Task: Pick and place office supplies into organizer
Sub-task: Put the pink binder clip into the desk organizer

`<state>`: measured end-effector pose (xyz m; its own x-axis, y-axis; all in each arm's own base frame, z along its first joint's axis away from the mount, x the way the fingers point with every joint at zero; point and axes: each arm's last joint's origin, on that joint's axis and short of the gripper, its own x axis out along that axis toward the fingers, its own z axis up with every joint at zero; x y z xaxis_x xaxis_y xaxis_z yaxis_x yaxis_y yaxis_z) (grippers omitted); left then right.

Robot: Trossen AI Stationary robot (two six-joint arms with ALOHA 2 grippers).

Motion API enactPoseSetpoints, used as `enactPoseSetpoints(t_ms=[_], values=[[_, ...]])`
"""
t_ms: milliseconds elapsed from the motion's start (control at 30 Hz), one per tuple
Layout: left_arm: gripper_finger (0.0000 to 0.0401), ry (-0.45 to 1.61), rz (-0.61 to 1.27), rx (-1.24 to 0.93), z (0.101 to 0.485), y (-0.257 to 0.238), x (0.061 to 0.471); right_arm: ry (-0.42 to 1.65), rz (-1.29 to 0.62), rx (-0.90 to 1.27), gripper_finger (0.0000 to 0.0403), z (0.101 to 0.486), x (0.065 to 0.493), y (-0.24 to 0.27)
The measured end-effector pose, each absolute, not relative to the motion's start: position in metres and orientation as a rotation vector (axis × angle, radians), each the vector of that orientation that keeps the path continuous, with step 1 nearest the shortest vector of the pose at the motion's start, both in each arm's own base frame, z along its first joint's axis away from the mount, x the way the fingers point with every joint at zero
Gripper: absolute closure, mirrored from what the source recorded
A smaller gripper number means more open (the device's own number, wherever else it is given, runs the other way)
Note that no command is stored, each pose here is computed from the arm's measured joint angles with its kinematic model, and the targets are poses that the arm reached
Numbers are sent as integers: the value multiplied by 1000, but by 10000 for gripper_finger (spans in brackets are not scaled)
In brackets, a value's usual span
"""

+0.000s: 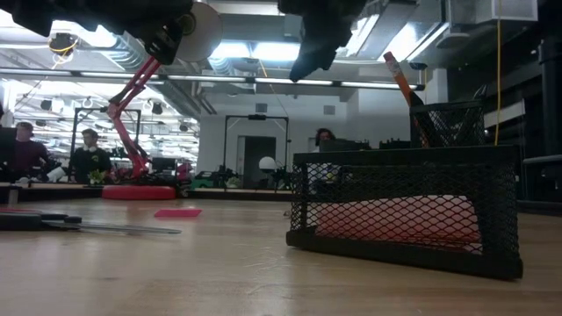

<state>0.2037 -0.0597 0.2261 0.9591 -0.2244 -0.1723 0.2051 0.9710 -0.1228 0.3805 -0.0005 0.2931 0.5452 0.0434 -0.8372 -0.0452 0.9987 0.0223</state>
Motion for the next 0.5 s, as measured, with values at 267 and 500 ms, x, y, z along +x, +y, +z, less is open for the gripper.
enactPoseSetpoints(t_ms=[267, 500], values=[[395, 186, -218, -104, 226, -60, 204, 1143, 56, -2, 398, 277, 406, -1], [395, 186, -218, -104, 226, -60, 204, 1238, 15, -55, 398, 259, 418, -5]])
